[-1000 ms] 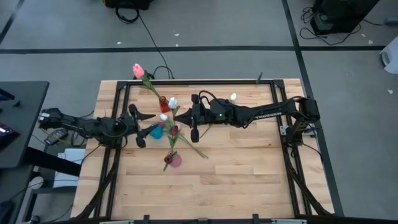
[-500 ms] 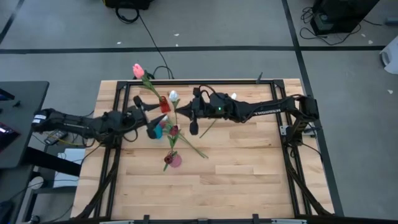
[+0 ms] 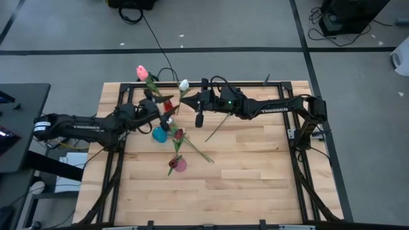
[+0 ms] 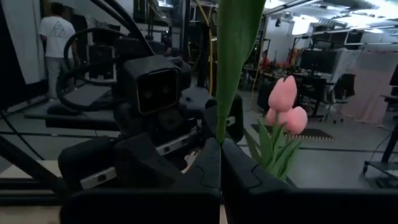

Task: Sort flowers into vase by color
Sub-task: Put the bottom right white tulip into the blue vase

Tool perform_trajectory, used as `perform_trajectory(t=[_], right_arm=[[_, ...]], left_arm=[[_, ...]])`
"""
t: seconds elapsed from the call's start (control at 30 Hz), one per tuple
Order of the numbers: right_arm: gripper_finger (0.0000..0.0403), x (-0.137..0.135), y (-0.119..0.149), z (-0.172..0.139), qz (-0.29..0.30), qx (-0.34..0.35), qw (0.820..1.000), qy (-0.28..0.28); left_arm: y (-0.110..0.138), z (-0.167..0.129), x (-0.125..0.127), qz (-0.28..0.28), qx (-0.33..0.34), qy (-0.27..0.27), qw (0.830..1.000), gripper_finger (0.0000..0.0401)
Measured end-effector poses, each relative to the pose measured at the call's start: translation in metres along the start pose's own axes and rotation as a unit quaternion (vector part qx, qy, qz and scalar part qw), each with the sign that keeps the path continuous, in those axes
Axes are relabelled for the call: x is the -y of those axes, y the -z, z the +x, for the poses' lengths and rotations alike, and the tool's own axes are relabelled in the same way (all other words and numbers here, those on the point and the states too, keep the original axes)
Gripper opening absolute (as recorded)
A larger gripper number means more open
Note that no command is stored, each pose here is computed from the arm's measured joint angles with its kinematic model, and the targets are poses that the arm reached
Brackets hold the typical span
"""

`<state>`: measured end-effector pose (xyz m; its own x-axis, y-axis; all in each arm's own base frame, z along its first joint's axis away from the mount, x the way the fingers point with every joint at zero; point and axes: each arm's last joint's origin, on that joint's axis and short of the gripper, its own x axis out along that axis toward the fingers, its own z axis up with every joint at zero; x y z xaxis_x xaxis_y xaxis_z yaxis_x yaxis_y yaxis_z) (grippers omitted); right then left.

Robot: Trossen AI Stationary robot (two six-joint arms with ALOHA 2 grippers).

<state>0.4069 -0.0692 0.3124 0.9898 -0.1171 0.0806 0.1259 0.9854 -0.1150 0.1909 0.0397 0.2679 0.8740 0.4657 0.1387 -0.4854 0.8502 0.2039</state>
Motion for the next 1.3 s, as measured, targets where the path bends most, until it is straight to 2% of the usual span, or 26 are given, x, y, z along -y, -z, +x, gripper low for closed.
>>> perform_trajectory(t=[0.13, 0.53, 0.93, 1.1, 1.2, 1.3], right_arm=[[0.0006, 0.001, 0.000, 0.000, 0.001, -0.002, 1.000, 0.001], [0.0006, 0.002, 0.001, 0.000, -0.011, -0.007, 1.000, 0.015], [0.0008, 0.002, 0.008, 0.000, -0.011, -0.043, 0.999, 0.026], [0.0011, 0.001, 0.010, -0.001, -0.010, -0.053, 0.998, 0.026], [0.0024, -0.001, 0.010, -0.001, -0.009, -0.056, 0.998, 0.026], [0.0050, -0.003, 0.010, 0.000, -0.002, -0.056, 0.998, 0.025]], left_arm=[[0.001, 0.007, 0.000, -0.004, 0.005, 0.015, 1.000, 0.0227], [-0.016, 0.032, 0.004, 0.009, -0.038, 0.042, 0.998, 0.0217], [-0.014, 0.036, 0.004, 0.018, -0.048, 0.014, 0.999, 0.0111], [-0.013, 0.036, 0.002, 0.020, -0.051, 0.021, 0.998, 0.0062], [-0.011, 0.037, 0.001, 0.019, -0.057, 0.037, 0.997, 0.0015], [-0.010, 0.037, 0.000, 0.010, -0.057, 0.042, 0.997, 0.0012]])
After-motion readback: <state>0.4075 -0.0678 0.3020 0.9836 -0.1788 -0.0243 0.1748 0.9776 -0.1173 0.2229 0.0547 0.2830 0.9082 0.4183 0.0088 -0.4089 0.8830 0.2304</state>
